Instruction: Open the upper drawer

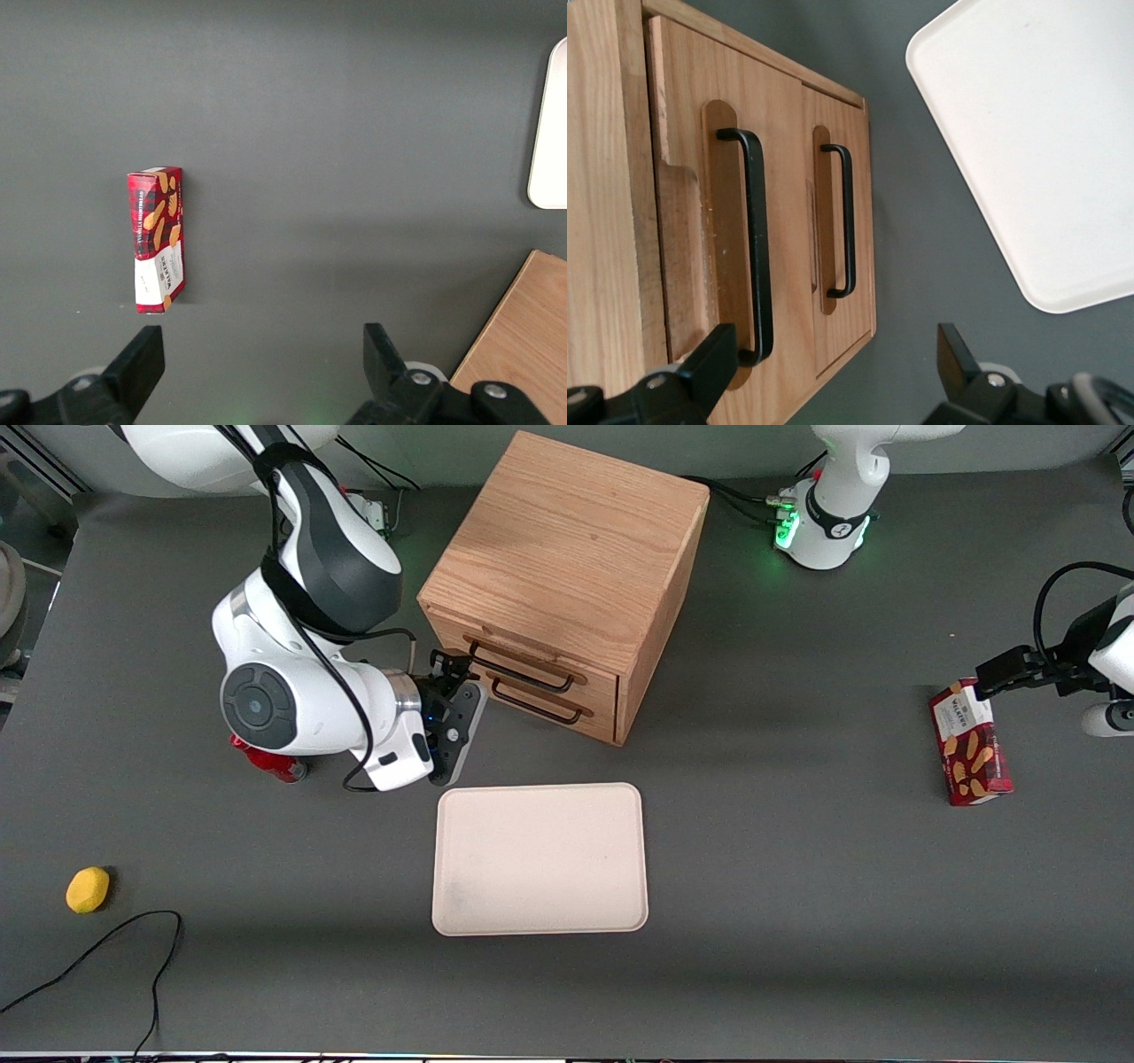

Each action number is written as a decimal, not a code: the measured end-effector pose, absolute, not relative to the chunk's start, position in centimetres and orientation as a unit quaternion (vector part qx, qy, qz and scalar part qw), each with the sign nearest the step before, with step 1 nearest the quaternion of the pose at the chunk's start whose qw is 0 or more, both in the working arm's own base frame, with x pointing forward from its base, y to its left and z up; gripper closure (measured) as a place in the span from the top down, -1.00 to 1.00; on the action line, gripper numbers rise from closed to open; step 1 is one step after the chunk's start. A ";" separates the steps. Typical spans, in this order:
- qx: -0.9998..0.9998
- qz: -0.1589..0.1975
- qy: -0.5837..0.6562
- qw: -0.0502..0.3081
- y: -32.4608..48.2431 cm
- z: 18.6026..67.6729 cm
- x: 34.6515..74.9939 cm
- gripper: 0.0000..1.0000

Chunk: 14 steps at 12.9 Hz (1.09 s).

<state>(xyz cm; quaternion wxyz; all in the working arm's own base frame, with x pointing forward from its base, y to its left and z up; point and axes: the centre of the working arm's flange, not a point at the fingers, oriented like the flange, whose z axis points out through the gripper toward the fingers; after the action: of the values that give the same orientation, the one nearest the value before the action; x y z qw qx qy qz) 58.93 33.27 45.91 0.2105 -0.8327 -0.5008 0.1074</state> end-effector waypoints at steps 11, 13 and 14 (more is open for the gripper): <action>-0.829 0.140 -0.503 0.203 38.2 41.0 55.5 1.00; -0.828 0.141 -0.503 0.202 38.4 40.8 55.3 1.00; -0.828 0.141 -0.504 0.202 38.6 40.6 55.1 1.00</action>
<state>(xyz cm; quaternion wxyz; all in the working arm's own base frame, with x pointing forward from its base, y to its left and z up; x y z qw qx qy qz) 55.13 38.57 40.57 0.2015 -0.8278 -0.5042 0.1413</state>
